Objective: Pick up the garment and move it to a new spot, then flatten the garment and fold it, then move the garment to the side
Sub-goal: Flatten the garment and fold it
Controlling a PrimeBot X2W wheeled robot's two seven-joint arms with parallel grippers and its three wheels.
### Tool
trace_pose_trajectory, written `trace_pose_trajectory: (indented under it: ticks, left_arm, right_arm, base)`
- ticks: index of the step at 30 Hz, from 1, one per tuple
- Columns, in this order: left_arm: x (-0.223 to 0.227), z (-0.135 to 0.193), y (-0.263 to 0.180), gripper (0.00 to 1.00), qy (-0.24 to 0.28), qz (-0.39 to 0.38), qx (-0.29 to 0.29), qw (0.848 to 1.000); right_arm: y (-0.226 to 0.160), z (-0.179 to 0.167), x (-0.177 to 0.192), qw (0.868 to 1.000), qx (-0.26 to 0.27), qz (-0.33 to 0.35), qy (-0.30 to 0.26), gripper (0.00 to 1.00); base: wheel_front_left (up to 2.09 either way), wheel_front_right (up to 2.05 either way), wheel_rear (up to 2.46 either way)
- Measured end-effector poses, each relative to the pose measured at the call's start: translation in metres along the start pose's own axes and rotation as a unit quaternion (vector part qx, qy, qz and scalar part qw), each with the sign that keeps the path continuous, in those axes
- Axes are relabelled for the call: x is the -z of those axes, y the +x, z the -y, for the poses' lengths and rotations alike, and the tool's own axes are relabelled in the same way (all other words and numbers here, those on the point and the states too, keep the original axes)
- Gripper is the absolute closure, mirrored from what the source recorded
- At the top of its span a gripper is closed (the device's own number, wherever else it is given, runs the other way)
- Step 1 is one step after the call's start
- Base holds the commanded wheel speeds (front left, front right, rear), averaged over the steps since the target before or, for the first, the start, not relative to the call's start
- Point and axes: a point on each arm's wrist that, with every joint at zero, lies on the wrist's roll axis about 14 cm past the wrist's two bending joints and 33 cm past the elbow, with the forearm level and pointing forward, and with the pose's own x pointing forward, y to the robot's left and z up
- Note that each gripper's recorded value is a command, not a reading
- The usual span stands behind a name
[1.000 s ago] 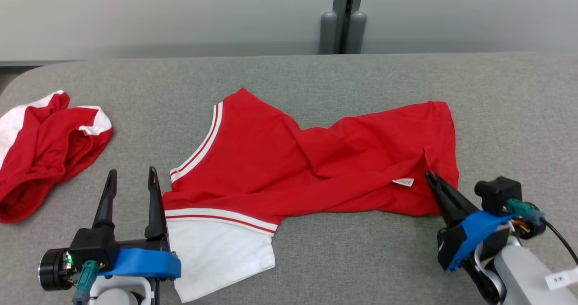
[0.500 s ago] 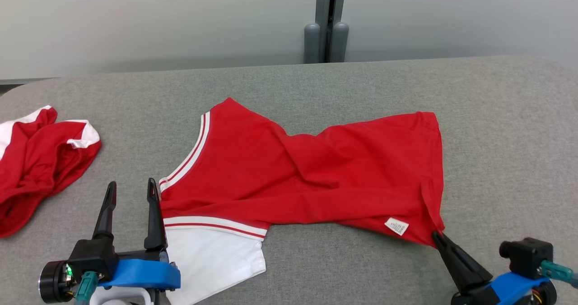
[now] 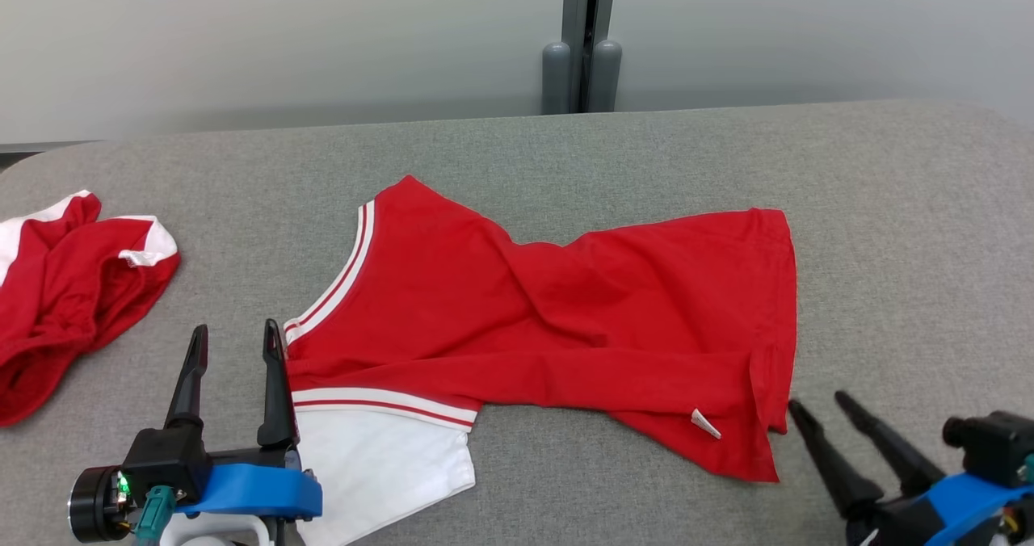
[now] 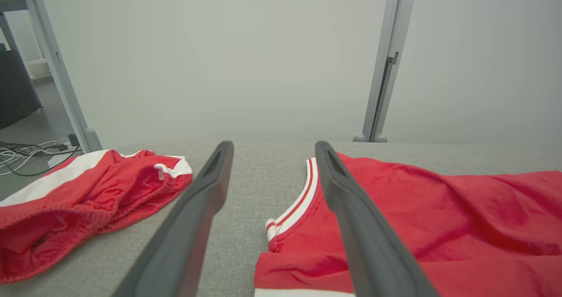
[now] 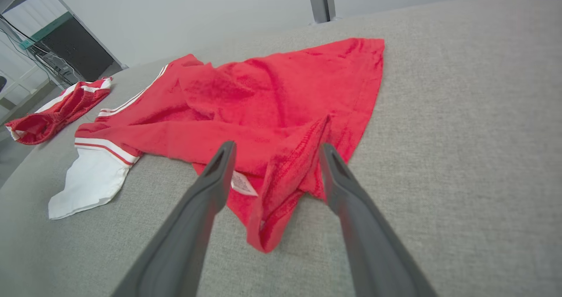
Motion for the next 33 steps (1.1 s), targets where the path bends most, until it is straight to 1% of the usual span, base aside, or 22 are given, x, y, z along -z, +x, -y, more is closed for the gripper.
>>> trace_pose_trajectory:
  ticks: [3, 7, 11, 13, 19, 24, 28, 33]
  left_arm:
    - [0.000, -0.002, -0.001, 0.00, 0.000, 0.000, -0.003, 1.000]
    - [0.002, -0.004, -0.001, 0.00, 0.001, -0.003, -0.005, 1.000]
    - [0.002, -0.006, 0.002, 0.00, 0.001, -0.002, -0.007, 1.000]
    - [0.002, -0.008, 0.003, 0.00, 0.002, -0.003, -0.010, 1.000]
    - [0.004, -0.018, 0.005, 0.00, 0.005, -0.006, -0.025, 1.000]
    - [0.008, -0.025, 0.006, 0.00, 0.003, -0.011, -0.035, 0.999]
    - [0.010, -0.033, 0.007, 0.00, 0.002, -0.014, -0.048, 0.999]
    - [0.016, -0.040, 0.003, 0.00, 0.002, -0.024, -0.061, 0.998]
  right_arm:
    - [0.006, 0.009, -0.024, 0.999, 0.010, 0.033, -0.025, 0.00]
    - [0.021, 0.023, -0.055, 0.995, 0.031, 0.071, -0.069, 0.00]
    - [0.043, 0.032, -0.076, 0.990, 0.046, 0.086, -0.104, 0.00]
    - [0.055, 0.037, -0.082, 0.989, 0.053, 0.085, -0.111, 0.00]
    - [0.095, 0.053, -0.069, 0.989, 0.071, 0.032, -0.122, 0.00]
    - [0.124, 0.072, -0.055, 0.987, 0.092, -0.014, -0.129, 0.00]
    - [0.143, 0.086, -0.035, 0.984, 0.106, -0.059, -0.128, 0.00]
    - [0.160, 0.089, -0.009, 0.981, 0.107, -0.104, -0.125, 0.00]
  base:
    - [0.00, 0.00, 0.00]
    - [0.00, 0.00, 0.00]
    - [0.00, 0.00, 0.00]
    - [0.00, 0.00, 0.00]
    - [0.00, 0.00, 0.00]
    - [0.00, 0.00, 0.00]
    - [0.00, 0.00, 0.00]
    - [0.00, 0.00, 0.00]
